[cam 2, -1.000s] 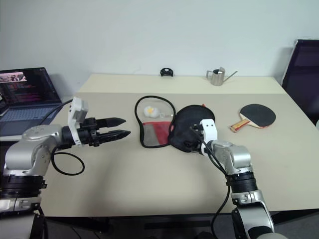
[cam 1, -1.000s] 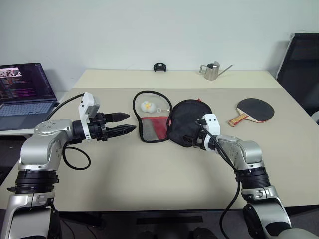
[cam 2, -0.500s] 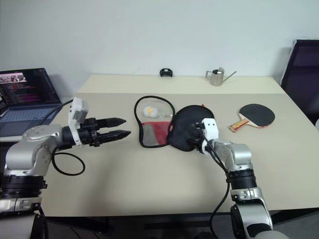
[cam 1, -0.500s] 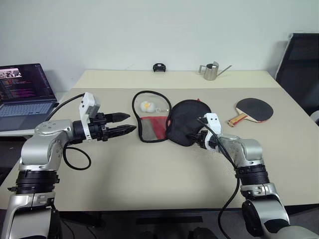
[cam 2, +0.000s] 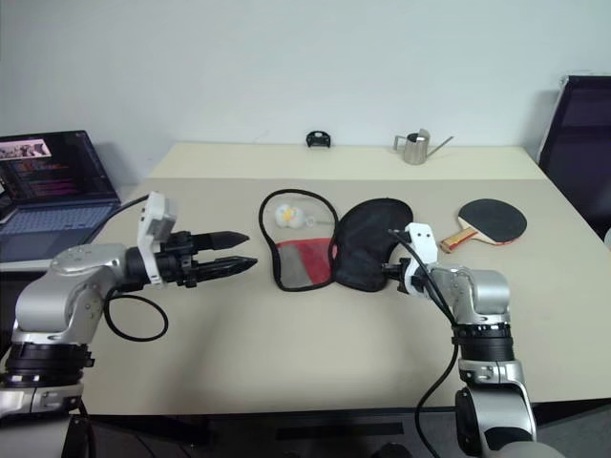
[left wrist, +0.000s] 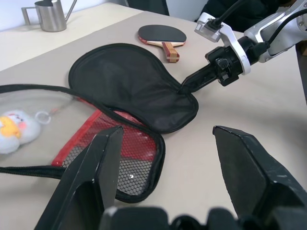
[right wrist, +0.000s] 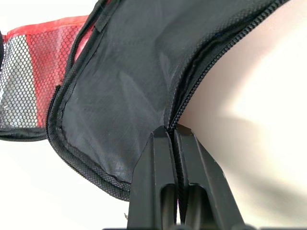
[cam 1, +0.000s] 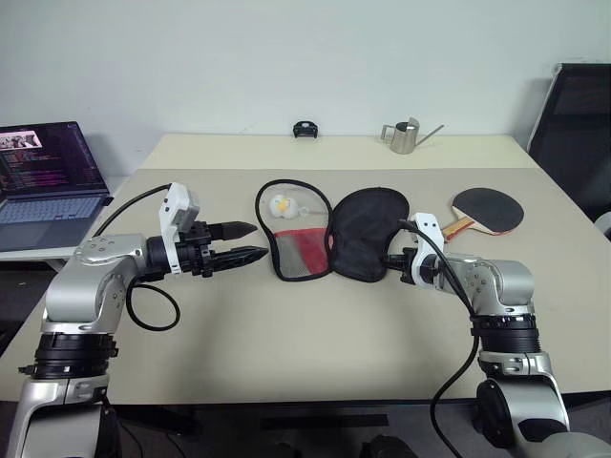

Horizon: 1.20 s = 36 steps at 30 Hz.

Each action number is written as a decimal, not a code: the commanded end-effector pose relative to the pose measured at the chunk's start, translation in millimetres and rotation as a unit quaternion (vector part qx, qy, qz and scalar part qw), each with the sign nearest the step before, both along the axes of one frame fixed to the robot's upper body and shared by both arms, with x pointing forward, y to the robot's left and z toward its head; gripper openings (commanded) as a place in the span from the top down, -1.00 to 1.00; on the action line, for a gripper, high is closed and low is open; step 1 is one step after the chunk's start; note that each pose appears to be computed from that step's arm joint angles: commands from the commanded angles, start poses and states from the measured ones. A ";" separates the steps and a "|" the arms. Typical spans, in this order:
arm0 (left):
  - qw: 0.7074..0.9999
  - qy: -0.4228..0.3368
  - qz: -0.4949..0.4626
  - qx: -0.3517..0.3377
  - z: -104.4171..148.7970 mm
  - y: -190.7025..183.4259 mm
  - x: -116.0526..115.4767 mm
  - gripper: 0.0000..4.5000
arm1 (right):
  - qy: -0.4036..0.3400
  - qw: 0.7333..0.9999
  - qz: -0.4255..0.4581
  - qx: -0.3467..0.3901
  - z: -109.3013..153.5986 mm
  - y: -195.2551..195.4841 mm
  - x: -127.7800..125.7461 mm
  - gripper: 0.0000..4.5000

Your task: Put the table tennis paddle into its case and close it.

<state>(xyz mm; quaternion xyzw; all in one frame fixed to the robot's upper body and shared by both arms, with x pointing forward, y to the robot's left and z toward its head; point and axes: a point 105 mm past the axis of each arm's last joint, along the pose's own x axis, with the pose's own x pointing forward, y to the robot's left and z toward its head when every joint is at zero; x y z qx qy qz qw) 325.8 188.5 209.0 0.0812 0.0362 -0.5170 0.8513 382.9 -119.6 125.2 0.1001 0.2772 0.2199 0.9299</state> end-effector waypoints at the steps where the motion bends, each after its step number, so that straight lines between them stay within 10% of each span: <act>1: 1.000 -0.015 -0.025 -0.002 8.5 -10.2 -7.0 -0.45 | -0.020 1.000 0.005 0.005 14.1 -6.4 -3.1 0.99; 23: 0.999 -0.009 -0.053 -0.001 5.5 -28.7 -10.0 -0.45 | -0.015 0.998 -0.017 -0.067 12.3 -59.4 0.5 0.99; 34: 0.998 -0.008 -0.057 -0.004 7.3 -32.6 -11.1 -0.45 | -0.047 0.993 -0.068 -0.087 24.8 -82.4 9.5 -0.54; 36: 0.998 -0.008 -0.057 -0.004 7.1 -32.6 -11.6 -0.45 | -0.057 0.993 -0.069 -0.072 33.7 -81.1 7.4 -0.54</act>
